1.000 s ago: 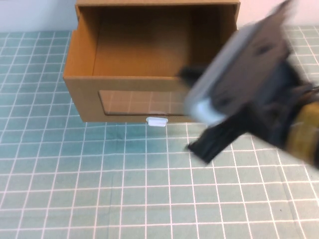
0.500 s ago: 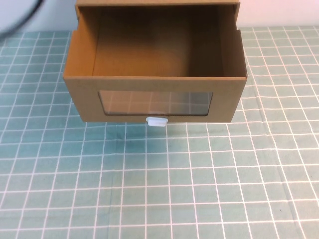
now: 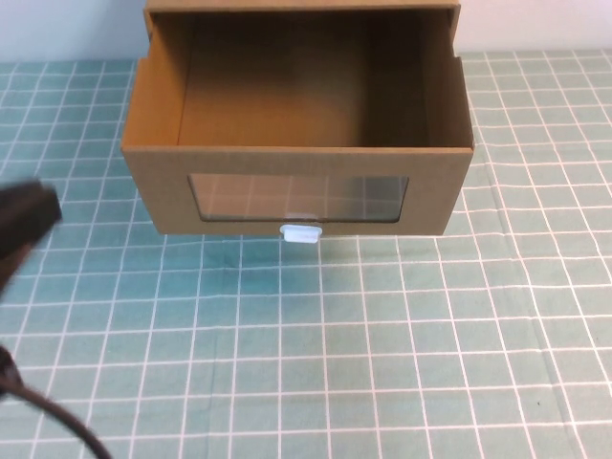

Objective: Open the shoe box
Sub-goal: 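Pull the top drawer of the cardboard box fully open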

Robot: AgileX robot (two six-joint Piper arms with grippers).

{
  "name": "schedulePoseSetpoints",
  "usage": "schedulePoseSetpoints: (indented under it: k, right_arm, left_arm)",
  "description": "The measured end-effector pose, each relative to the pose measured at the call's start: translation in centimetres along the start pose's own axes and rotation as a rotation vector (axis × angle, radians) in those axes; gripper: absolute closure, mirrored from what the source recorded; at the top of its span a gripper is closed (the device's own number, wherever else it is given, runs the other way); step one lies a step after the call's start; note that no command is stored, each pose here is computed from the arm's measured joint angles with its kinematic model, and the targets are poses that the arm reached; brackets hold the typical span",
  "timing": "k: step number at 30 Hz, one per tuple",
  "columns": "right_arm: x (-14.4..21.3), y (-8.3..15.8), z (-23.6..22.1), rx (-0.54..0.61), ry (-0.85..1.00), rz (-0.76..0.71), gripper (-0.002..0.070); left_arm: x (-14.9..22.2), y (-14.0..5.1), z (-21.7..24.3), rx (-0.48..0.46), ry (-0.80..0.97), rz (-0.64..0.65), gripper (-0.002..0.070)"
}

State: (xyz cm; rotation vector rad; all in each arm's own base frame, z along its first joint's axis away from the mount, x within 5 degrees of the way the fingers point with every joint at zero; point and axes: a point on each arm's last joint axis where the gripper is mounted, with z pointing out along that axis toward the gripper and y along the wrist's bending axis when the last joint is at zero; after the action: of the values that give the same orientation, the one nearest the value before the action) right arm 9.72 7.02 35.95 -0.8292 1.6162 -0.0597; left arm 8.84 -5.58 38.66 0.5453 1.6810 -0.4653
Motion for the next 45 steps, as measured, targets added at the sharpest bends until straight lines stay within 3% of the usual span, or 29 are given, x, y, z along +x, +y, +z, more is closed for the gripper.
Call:
schedulePoseSetpoints:
  k: [4,8,22,31,35,45]
  right_arm:
    - [0.1,0.1,0.0,-0.010,0.002,0.003,0.0689]
    - [0.0,0.1,0.0,-0.012,0.001,0.005,0.0689]
    - [0.0,0.1,0.0,-0.013,-0.001,0.005,0.0689]
    - [0.0,0.1,0.0,-0.013,-0.001,0.004,0.0689]
    - [0.0,0.1,0.0,-0.013,-0.001,0.001,0.0689]
    - [0.0,0.1,0.0,-0.013,-0.001,0.001,0.0689]
  left_arm:
    - [3.7,-0.1,0.3,-0.012,-0.008,-0.163,0.0679]
    - [6.1,0.3,0.9,-0.039,0.021,-0.228,0.0679]
    - [7.8,0.5,1.4,-0.052,0.061,-0.263,0.0679]
    - [8.5,1.5,-0.5,-0.245,-0.148,-0.204,0.0679]
    - [11.3,1.5,-1.6,-0.332,-0.130,-0.073,0.0679]
    - [19.2,2.1,-2.5,-0.525,-0.035,-0.102,0.0679]
